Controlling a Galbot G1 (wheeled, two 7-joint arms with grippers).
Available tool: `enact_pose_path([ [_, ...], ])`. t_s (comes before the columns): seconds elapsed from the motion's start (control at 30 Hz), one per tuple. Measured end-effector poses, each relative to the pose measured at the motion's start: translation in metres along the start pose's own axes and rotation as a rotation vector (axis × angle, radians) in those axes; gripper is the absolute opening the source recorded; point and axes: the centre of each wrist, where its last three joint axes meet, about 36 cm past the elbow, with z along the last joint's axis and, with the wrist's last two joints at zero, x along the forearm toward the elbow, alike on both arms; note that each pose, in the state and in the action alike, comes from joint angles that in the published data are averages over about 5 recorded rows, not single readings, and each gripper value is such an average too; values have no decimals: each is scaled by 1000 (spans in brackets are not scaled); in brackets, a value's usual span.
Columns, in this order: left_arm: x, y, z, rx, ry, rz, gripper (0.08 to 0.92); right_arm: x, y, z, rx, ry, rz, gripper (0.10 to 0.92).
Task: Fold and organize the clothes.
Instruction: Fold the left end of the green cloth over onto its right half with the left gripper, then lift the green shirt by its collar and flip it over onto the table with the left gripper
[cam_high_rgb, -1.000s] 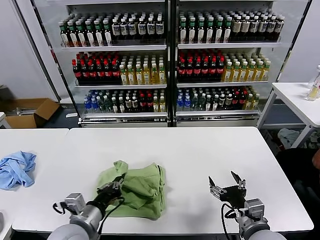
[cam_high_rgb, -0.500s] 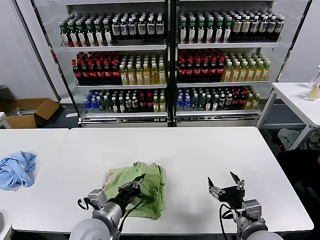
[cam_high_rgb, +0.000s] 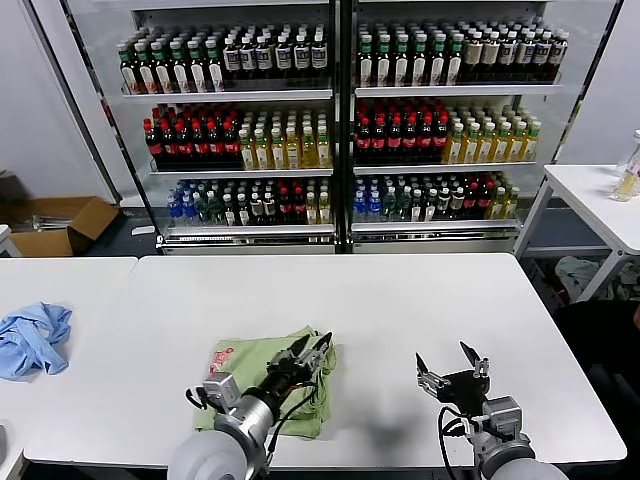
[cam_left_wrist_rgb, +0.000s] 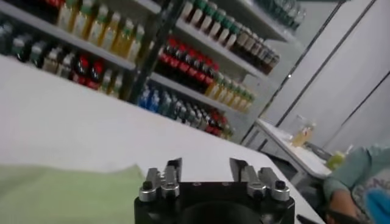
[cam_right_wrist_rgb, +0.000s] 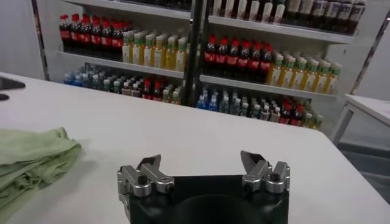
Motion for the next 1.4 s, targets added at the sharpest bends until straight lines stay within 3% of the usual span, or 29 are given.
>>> enact_pose_path([
  [0.2, 17, 36, -5, -125, -25, -148, 760, -4, 2, -1, -3, -9, -10, 823],
  [0.33, 27, 61, -1, -204, 4, -274, 817, -5, 1, -2, -3, -15, -11, 823],
  [0.47, 33, 79, 5, -253, 45, -367, 822, -5, 1, -3, -2, -18, -11, 823],
  [0.67, 36, 94, 15, -278, 101, -440, 823, -3, 1, -3, -2, -21, -11, 823],
  [0.87, 33, 103, 22, -279, 126, -467, 814, -2, 0, -2, 0, -21, -12, 823],
  [1.4, 32, 122, 31, -201, 141, -462, 386, -3, 2, -2, -4, -26, -15, 823],
])
